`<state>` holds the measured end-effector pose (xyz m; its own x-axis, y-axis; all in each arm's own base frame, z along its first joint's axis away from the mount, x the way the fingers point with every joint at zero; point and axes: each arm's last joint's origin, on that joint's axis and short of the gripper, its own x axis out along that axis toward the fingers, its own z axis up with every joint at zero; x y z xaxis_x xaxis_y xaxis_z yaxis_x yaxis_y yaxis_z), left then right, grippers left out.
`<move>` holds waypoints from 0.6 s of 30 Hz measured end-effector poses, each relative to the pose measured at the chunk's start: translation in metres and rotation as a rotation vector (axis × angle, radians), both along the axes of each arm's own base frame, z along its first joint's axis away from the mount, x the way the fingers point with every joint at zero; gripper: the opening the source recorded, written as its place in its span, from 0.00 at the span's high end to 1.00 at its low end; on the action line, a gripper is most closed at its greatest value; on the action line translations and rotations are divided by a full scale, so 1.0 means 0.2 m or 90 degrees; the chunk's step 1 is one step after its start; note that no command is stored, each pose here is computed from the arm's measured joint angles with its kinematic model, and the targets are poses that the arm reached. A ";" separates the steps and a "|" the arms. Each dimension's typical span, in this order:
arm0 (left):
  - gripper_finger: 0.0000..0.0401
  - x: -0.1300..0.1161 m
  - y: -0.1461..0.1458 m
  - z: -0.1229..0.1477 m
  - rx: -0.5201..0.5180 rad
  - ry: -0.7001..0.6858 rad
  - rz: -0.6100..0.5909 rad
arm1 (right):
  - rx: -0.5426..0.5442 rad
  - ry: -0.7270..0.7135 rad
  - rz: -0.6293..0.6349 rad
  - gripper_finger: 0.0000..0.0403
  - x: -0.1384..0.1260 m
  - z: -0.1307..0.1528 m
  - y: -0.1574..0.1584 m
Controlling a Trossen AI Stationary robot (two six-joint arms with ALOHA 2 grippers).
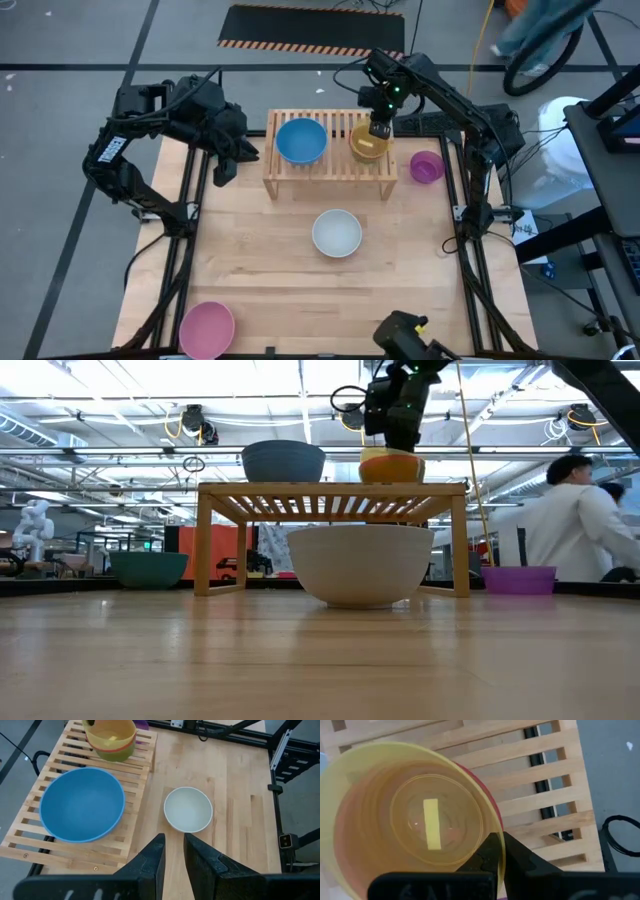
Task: Place and stack bowls onto a shelf
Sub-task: Stack the yellow bowl on top of the red bowl on the shelf
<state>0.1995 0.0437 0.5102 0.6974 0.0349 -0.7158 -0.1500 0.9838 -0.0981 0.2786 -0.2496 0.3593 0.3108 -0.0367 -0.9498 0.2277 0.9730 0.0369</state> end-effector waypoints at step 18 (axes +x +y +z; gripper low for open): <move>0.82 0.00 0.00 0.00 0.000 0.000 0.000 | 0.008 -0.051 -0.009 0.96 0.05 -0.02 -0.03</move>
